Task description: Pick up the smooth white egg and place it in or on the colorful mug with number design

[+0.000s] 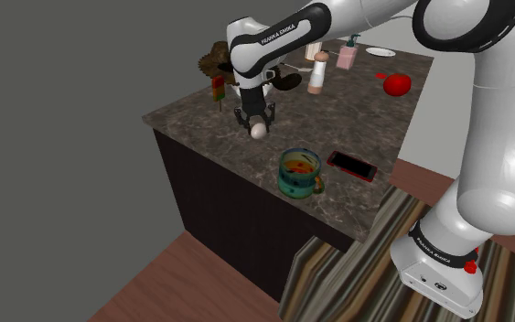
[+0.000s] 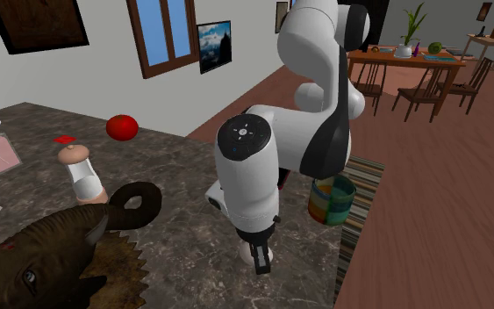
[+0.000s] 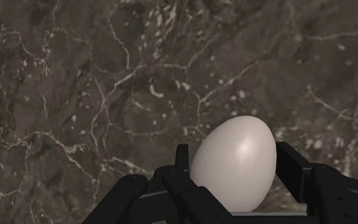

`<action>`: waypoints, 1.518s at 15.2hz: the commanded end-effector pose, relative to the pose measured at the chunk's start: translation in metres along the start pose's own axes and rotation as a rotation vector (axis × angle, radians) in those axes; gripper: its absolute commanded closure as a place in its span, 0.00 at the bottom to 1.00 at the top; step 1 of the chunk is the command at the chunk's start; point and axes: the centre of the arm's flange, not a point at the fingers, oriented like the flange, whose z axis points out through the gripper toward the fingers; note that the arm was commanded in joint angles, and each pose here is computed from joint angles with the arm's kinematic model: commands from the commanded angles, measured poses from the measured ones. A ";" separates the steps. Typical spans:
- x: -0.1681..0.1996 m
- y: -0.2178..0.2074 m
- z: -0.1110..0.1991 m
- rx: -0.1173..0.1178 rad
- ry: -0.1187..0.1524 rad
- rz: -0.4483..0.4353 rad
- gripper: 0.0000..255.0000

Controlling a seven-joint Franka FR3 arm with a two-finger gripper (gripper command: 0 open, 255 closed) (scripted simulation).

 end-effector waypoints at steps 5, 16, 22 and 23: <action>-0.001 0.001 -0.005 0.000 0.000 0.000 1.00; -0.008 0.013 -0.061 0.000 0.000 0.000 1.00; -0.012 0.020 -0.092 0.000 0.000 0.000 1.00; -0.012 0.021 -0.097 0.000 0.000 0.000 1.00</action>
